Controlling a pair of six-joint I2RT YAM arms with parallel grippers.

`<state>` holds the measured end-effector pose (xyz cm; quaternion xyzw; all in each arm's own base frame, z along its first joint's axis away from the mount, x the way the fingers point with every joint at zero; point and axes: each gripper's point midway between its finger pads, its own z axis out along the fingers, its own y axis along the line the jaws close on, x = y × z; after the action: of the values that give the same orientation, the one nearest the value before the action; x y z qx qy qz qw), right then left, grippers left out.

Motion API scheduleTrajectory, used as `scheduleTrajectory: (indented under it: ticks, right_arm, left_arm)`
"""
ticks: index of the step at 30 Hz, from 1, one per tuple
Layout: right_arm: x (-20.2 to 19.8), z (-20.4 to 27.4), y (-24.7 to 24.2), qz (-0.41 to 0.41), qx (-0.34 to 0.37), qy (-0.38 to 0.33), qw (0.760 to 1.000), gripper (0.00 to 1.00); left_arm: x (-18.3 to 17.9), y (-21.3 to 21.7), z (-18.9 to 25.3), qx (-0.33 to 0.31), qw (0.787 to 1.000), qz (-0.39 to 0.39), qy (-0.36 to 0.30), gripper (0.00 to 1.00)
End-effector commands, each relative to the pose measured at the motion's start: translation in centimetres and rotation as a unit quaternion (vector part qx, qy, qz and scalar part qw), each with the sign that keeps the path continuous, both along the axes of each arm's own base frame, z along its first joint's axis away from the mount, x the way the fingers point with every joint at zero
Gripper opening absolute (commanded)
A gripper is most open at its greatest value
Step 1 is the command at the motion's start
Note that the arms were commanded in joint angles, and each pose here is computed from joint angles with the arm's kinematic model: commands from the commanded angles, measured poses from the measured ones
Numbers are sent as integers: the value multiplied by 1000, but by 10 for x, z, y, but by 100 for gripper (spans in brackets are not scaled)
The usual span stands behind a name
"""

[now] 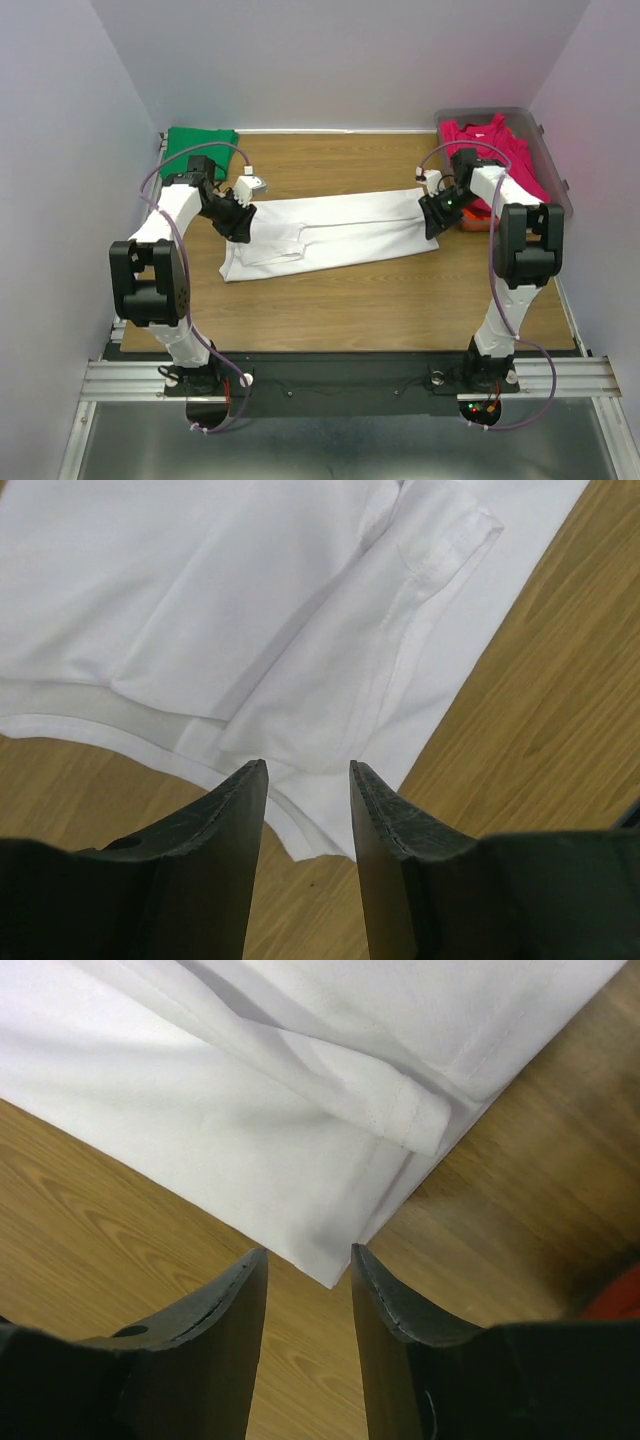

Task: Fold and stack the t-shirts
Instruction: Fold the tshirt

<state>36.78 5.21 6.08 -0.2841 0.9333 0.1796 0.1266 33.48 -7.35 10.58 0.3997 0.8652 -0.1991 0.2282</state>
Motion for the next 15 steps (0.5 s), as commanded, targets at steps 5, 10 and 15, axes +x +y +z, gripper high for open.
scheduleTrajectory:
  ticks: [5,10,15]
  right_arm:
    - [3,-24,-3,-26,-14,13,999,35]
    - [-8,-36,-15,-20,-50,23,998,21]
    - [-11,-36,-27,-17,-84,14,996,3]
  left_arm:
    - [-2,-10,-25,0,999,35,6,50]
    - [3,-4,-56,22,997,63,26,47]
    - [3,4,-80,44,994,86,42,41]
